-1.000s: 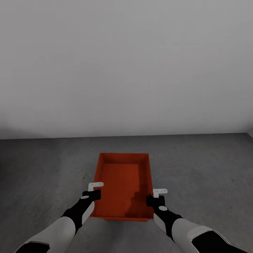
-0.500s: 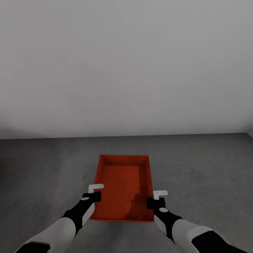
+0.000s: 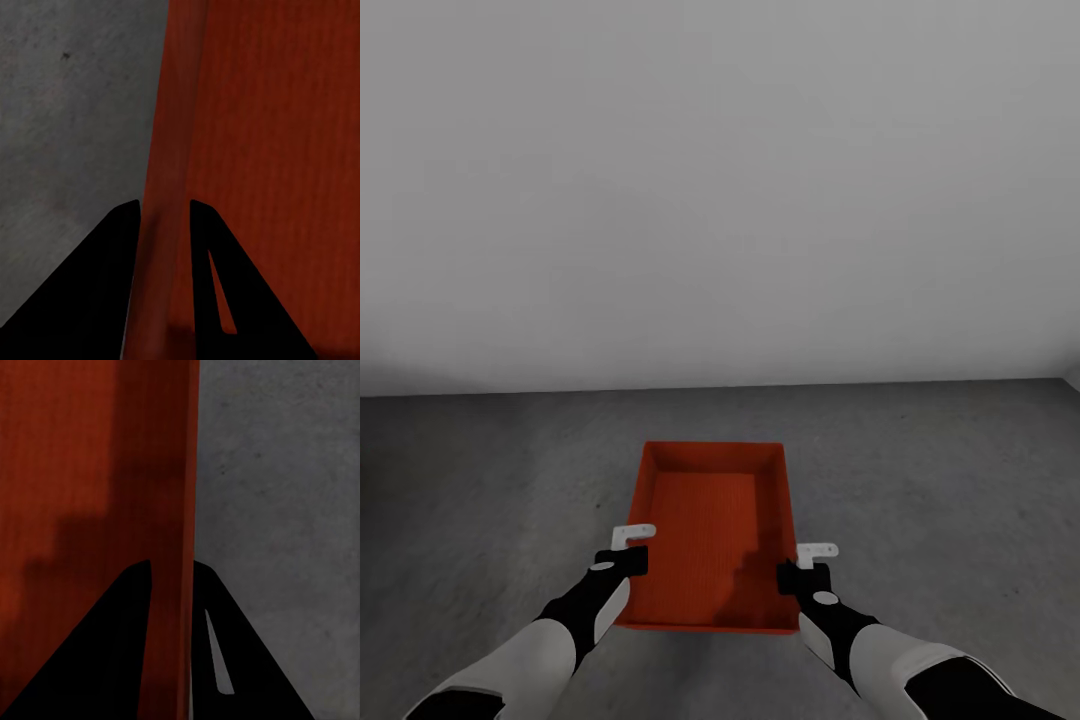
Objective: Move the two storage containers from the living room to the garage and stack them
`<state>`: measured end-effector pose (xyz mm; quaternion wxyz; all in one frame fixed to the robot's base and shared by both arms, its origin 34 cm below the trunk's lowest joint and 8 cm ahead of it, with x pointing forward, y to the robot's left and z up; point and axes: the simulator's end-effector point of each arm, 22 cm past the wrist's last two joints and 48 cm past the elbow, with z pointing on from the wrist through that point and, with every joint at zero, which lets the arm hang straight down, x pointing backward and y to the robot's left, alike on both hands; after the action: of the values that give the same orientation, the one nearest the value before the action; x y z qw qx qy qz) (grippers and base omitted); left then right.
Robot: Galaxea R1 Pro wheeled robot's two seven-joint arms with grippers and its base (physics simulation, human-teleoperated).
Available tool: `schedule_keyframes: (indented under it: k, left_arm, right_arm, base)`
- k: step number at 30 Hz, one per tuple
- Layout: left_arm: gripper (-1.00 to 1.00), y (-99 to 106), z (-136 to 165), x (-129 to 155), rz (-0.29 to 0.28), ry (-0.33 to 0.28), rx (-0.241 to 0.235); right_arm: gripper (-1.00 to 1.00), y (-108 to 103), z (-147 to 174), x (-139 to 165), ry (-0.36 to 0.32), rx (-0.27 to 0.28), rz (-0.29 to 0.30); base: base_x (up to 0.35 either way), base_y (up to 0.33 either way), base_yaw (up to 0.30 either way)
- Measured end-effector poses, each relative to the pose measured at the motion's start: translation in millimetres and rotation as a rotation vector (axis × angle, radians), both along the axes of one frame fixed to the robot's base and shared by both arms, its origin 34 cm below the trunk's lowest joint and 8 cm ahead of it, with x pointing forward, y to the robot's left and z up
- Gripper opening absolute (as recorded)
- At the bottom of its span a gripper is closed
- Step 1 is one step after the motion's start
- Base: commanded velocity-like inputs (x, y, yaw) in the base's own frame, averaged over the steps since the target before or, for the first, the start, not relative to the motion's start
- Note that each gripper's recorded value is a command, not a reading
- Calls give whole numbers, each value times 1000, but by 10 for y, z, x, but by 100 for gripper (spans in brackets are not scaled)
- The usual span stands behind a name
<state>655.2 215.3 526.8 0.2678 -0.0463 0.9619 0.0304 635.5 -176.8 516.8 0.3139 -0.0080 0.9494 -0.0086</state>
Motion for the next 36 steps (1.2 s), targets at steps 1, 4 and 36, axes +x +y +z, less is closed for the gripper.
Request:
schedule_keyframes:
  k: [1,4,36]
  left_arm:
    - [-100,-1,1,2,0,0,0]
    - [-100,3,-5,-7,0,1,-1]
    - [-100,9,-233,-28,1,5,-2]
  right_arm:
    - [-100,-1,0,1,0,0,0]
    - [-100,2,-3,-6,1,0,0]
    - [-100,8,-224,-23,3,-1,-1]
  base:
    - [0,0,0]
    - [0,0,0]
    - [0,0,0]
